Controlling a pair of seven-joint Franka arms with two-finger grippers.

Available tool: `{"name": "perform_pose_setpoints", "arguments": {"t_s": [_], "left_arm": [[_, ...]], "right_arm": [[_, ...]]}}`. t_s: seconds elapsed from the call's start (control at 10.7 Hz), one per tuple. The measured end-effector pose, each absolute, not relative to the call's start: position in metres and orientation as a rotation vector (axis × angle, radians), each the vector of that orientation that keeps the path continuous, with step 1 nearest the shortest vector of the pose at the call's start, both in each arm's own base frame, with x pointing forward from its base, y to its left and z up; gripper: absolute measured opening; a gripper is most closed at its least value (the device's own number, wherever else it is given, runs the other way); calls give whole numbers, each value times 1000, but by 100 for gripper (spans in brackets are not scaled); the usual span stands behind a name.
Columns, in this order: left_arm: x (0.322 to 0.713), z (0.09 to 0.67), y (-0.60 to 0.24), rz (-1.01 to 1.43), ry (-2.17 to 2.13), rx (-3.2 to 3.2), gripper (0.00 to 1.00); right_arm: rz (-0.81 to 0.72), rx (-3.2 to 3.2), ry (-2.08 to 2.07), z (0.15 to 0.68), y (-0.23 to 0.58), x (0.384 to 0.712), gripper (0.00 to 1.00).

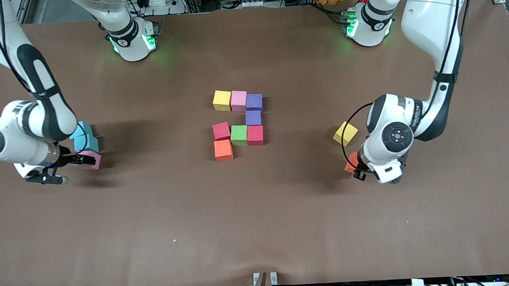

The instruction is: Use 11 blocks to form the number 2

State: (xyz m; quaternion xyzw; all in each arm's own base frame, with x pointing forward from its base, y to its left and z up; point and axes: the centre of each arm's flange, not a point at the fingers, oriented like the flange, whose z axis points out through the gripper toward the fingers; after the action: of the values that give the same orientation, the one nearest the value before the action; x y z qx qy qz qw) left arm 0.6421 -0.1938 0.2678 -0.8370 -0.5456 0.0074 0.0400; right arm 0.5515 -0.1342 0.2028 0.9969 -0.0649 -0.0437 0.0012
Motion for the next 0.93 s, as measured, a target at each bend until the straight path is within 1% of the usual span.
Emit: {"name": "perform_pose_setpoints", "arguments": {"t_s": [0.19,0.28,0.37,0.47,0.56,0.65,0.93], "left_arm": [[652,280,-206,31,-1727,-2528,56],[657,280,-214,33,-1749,-2512,56],[664,279,-221,24,-1776,-2503,56],[670,279,-226,14,-1800,-2499,56],[676,280,-232,3,-1823,-2496,56],[681,279,-240,-5,-1843,-2494,56],[683,261,-280,-8,-1886,-2472,56]], "right_arm": [[-135,3130,-196,190,-137,538,99],[-136,3130,-200,190,-139,537,90],[-132,3131,-198,191,-139,538,89],[-125,3132,-192,193,-137,540,72],[-116,3136,-184,195,-132,543,63],[-103,3139,-180,198,-127,546,59],[-72,3151,-147,209,-113,559,59]]}}
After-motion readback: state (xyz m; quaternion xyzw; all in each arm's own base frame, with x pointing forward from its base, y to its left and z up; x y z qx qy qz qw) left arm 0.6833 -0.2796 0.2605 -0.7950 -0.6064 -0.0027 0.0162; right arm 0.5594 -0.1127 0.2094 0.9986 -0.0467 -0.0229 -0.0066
